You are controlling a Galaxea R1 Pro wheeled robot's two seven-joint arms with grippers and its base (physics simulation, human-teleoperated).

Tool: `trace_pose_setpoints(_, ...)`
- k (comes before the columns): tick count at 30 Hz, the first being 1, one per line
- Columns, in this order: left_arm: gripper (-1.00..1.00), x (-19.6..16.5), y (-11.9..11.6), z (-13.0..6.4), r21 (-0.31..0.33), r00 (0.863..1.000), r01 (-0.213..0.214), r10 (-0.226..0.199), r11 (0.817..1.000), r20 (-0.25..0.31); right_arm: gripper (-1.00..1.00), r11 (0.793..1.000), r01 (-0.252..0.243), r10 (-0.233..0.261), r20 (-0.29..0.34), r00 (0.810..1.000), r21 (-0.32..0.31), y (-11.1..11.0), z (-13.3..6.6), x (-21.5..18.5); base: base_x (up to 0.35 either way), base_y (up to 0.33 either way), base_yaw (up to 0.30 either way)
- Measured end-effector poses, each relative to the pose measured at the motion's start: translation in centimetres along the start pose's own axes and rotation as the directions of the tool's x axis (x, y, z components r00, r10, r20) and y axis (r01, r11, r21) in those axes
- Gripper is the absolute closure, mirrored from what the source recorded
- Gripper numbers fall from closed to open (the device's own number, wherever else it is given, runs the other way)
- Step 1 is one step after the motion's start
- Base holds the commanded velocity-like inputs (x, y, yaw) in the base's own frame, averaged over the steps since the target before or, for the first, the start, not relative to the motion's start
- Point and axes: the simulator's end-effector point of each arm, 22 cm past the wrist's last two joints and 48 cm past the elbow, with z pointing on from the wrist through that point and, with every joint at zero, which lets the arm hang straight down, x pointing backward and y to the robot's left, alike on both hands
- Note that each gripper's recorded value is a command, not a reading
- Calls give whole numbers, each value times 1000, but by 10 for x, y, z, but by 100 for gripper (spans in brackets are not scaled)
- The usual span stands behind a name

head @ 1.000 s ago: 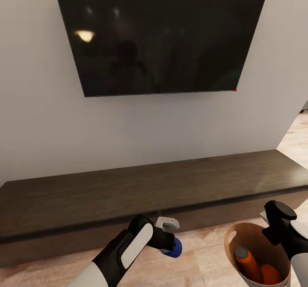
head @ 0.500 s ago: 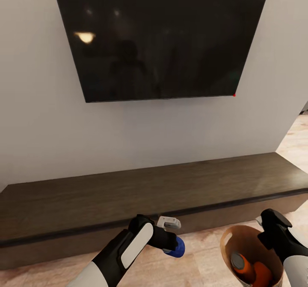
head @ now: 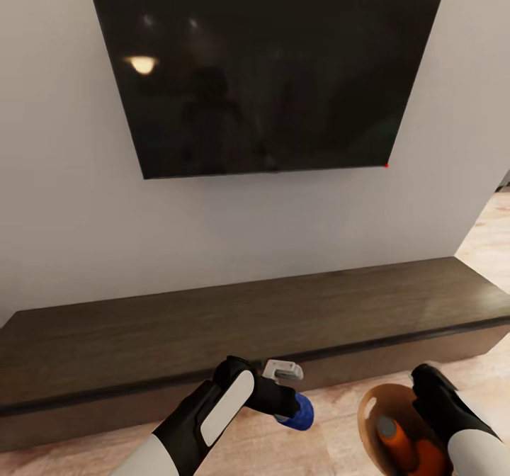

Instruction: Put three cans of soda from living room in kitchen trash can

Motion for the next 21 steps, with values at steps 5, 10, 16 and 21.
trace_pose_setpoints(5,100,-3,-6,-7,4,1000,-2,2,1000,0,100,999,-5,5,15,1000,-33,20,-12,-10,0,0,0)
trace_pose_setpoints(10,100,-4,-7,-9,4,1000,-2,2,1000,0,100,999,14,-13,23,1000,-30,27,-16,-16,0,0,0)
trace_pose_setpoints(16,100,-5,-9,-10,10,1000,-3,3,1000,7,100,999,22,-21,30,999,-39,36,-18,-20,0,0,0)
trace_pose_setpoints(21,100,-9,-12,-11,18,1000,-5,5,1000,17,100,998,43,-41,42,998,-49,49,-22,-28,0,0,0)
